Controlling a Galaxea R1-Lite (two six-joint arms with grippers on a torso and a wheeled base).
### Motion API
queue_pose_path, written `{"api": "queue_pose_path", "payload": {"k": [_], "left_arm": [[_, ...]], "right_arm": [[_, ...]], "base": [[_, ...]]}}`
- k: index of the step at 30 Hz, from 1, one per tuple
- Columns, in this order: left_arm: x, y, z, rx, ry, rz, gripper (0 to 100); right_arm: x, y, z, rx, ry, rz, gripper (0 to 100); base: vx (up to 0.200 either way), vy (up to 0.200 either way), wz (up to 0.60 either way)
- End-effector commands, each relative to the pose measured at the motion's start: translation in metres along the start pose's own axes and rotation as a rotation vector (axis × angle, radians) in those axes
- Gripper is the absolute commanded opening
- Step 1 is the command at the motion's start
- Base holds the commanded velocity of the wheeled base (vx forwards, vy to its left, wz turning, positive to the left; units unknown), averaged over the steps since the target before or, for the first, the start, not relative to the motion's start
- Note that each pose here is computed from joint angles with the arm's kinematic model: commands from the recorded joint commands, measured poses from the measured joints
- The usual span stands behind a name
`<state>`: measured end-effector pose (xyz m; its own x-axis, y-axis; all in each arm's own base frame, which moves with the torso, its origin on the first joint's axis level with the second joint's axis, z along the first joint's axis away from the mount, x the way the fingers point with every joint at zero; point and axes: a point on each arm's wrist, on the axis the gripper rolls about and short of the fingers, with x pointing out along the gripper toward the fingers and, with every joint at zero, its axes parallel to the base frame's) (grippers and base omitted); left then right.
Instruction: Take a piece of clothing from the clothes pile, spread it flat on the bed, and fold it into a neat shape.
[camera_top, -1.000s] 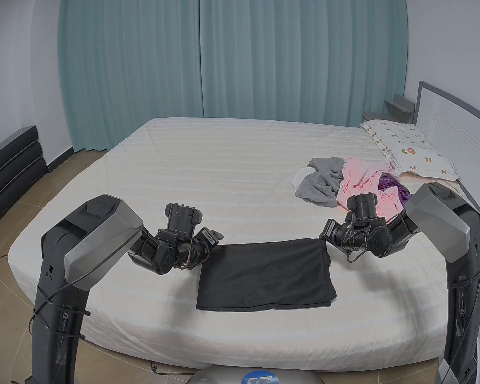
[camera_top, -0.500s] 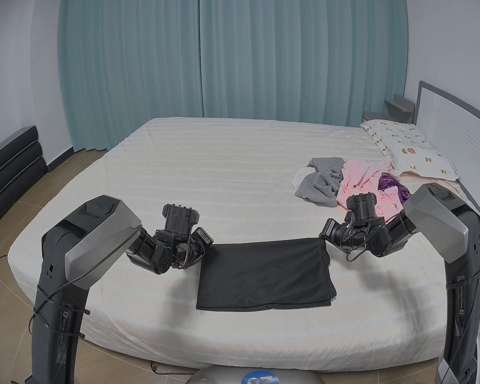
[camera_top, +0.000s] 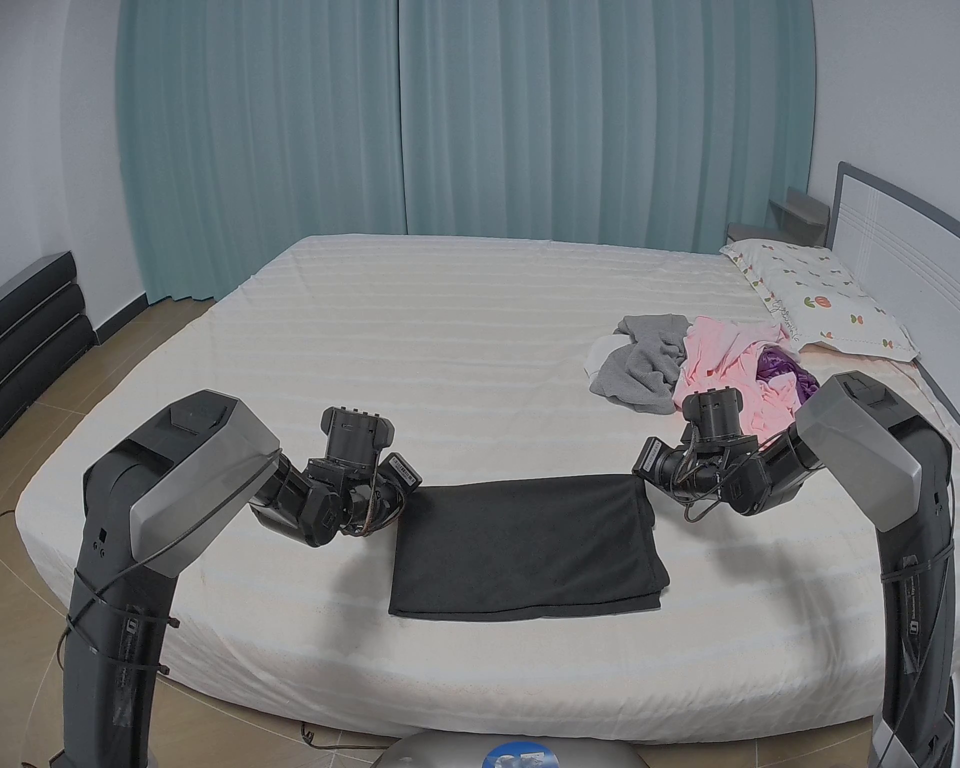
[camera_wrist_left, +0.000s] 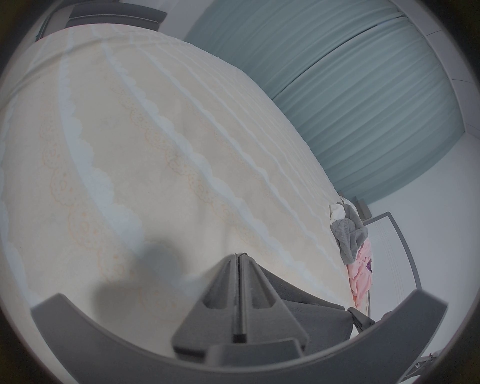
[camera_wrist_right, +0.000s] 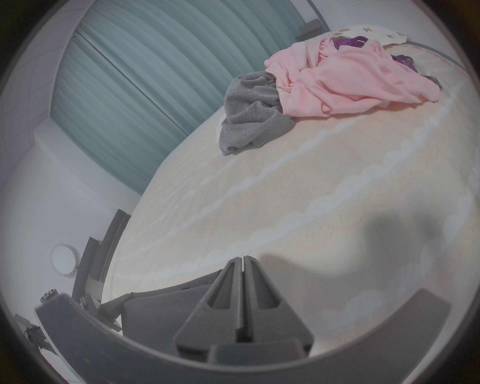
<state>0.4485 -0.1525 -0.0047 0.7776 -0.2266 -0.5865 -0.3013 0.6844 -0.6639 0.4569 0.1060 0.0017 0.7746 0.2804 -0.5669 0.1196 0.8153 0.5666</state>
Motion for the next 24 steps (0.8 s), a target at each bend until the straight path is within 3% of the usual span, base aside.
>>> {"api": "queue_pose_path", "payload": {"k": [1, 2, 3, 4, 14, 18, 24], "left_arm": [[0.000, 0.000, 0.000, 0.000, 0.001, 0.000, 0], [0.000, 0.000, -0.001, 0.001, 0.002, -0.001, 0], [0.000, 0.000, -0.001, 0.000, 0.004, 0.000, 0], [0.000, -0.001, -0.002, 0.001, 0.006, 0.000, 100], [-0.022, 0.002, 0.005, -0.009, 0.007, 0.020, 100], [-0.058, 0.006, 0.010, -0.022, 0.032, 0.022, 100], [-0.096, 0.025, -0.004, -0.058, 0.130, 0.045, 100]], "right_arm": [[0.005, -0.002, -0.003, -0.001, 0.005, -0.005, 0], [0.004, -0.002, -0.004, -0.001, 0.006, -0.006, 100], [0.004, -0.002, -0.004, -0.001, 0.007, -0.005, 100], [0.004, -0.002, -0.004, 0.001, 0.009, -0.006, 100], [-0.034, 0.007, 0.006, 0.071, -0.005, 0.014, 100], [-0.065, 0.000, -0.002, 0.075, -0.032, 0.031, 100], [-0.103, -0.013, -0.031, 0.111, -0.041, 0.038, 100]], "base": [[0.000, 0.000, 0.00], [0.000, 0.000, 0.00], [0.000, 0.000, 0.00], [0.000, 0.000, 0.00], [0.000, 0.000, 0.00], [0.000, 0.000, 0.00], [0.000, 0.000, 0.00]]}}
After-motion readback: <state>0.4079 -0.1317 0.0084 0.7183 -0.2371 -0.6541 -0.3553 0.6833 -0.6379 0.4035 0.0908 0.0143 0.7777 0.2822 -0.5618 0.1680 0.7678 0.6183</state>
